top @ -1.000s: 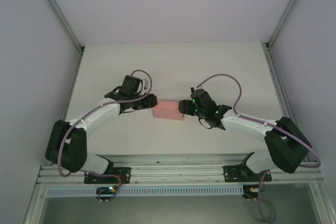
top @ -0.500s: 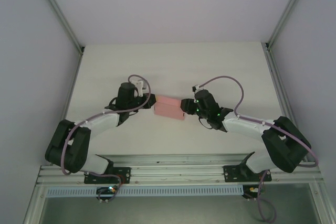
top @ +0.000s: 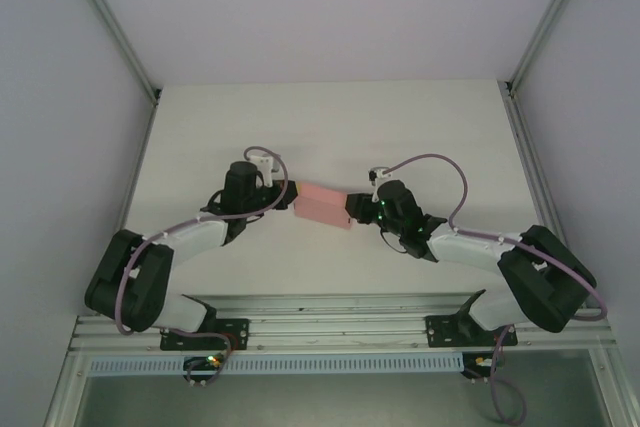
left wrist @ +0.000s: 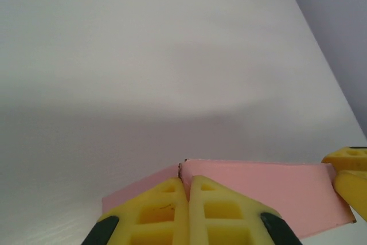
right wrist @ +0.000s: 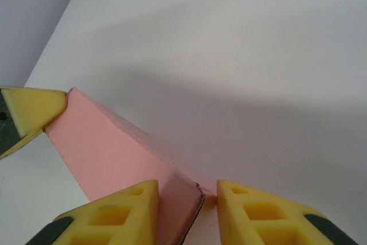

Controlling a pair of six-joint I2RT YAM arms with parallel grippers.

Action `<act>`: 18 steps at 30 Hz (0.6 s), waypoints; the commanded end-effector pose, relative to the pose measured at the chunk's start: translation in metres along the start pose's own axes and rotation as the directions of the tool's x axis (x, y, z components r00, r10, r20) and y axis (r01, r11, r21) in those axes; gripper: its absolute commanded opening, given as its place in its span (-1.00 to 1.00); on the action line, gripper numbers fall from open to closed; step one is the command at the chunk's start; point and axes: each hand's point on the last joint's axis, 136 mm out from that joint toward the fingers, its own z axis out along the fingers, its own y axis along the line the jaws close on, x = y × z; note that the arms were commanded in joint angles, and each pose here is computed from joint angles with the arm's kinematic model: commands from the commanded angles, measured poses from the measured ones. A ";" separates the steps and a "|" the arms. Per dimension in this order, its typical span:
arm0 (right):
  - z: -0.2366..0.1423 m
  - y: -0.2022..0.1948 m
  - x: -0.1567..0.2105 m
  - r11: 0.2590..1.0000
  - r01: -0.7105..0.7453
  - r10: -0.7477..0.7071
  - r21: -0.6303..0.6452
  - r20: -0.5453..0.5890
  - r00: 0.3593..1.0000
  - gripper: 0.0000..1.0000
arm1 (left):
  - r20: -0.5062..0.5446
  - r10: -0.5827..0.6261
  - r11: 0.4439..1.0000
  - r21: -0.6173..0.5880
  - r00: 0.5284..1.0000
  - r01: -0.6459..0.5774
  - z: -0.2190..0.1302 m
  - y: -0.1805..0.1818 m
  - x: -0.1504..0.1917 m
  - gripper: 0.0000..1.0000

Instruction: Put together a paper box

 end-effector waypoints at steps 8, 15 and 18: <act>-0.017 0.019 -0.004 0.987 0.158 -0.152 0.020 -0.179 0.972 0.29 | -0.080 0.110 0.984 -0.133 0.991 -0.120 -0.034 -0.021 -0.014 0.49; -0.025 0.070 -0.013 0.833 0.471 -0.542 -0.290 -0.258 0.800 0.99 | 0.025 0.092 0.942 -0.325 0.995 -0.079 -0.076 -0.011 -0.079 1.00; -0.027 0.070 0.008 0.670 0.609 -0.742 -0.425 -0.356 0.568 0.99 | 0.104 0.035 0.841 -0.541 0.994 0.027 -0.113 0.038 -0.094 1.00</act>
